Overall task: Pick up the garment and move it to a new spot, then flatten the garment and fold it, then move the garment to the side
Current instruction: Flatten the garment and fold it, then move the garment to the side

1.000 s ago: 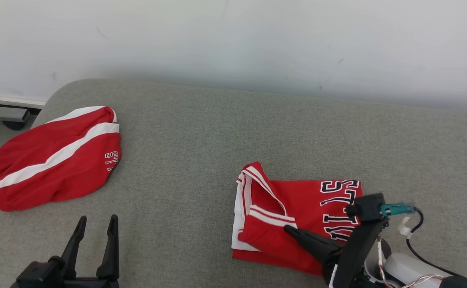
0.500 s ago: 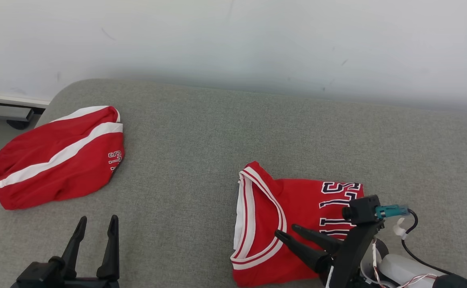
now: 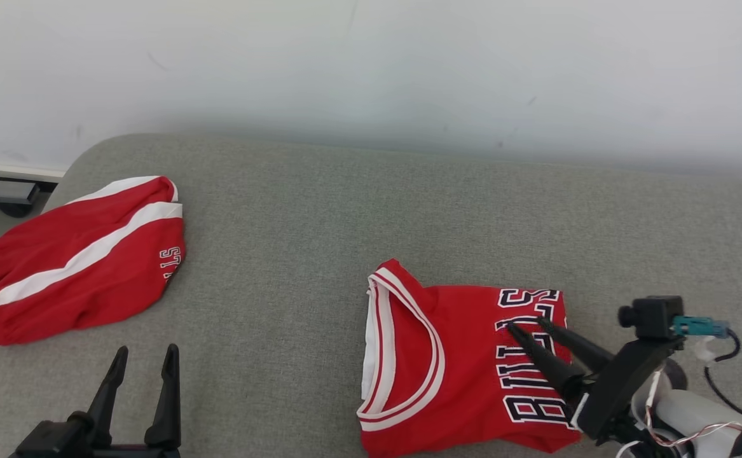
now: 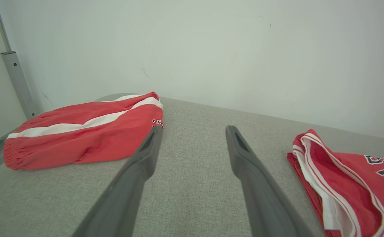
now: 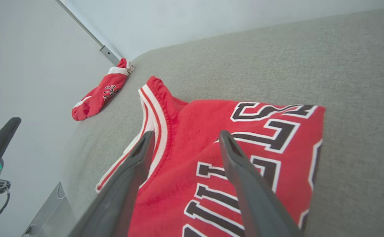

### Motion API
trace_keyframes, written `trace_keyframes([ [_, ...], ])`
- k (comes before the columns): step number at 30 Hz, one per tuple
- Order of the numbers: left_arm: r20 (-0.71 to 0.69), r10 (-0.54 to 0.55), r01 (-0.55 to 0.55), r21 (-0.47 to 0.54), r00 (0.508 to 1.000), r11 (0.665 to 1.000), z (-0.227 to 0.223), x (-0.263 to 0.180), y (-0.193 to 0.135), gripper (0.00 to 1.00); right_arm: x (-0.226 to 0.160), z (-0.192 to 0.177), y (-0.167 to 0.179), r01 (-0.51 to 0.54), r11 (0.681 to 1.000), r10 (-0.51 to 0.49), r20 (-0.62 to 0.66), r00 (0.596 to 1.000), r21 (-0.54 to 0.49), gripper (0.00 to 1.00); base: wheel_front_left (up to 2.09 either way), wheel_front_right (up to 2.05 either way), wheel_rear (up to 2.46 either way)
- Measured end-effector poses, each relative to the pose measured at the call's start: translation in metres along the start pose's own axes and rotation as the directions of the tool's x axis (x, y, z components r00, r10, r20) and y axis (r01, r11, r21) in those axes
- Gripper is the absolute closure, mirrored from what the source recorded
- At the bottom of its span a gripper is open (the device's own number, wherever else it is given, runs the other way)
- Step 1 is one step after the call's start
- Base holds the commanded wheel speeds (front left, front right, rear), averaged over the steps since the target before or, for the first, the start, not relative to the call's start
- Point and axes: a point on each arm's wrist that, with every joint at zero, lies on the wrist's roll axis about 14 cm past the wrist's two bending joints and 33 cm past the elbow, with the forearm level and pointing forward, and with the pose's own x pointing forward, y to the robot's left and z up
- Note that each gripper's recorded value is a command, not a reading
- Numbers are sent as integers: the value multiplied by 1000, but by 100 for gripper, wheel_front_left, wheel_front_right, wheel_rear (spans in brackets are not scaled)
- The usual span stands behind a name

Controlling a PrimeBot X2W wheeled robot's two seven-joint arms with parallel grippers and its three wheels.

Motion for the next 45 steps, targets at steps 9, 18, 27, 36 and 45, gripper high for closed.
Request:
trace_keyframes([
  [9, 14, -15, 14, 33, 1000, 999, 5, 4, -2, 0, -26, 0, -53, 166, 986, -166, -13, 986, -33, 0, 0, 0, 0],
  [18, 36, -8, 4, 125, 999, 992, 15, 3, 3, 0, -25, -14, -64, 223, 975, -219, -109, 969, 19, 0, 0, 0, 0],
  [27, 48, 3, -10, 142, 999, 990, 19, -1, 8, 0, -13, -27, -64, 238, 971, -227, -204, 952, 29, 0, 0, 0, 0],
  [36, 47, 31, -37, 134, 998, 990, 19, -5, 14, 0, -4, -42, -66, 255, 965, -230, -289, 929, 54, 0, 0, 0, 0],
  [45, 44, 41, -47, 128, 998, 991, 18, -6, 16, 0, 2, -48, -58, 240, 966, -199, -315, 928, 95, 100, 0, 0, 0],
])
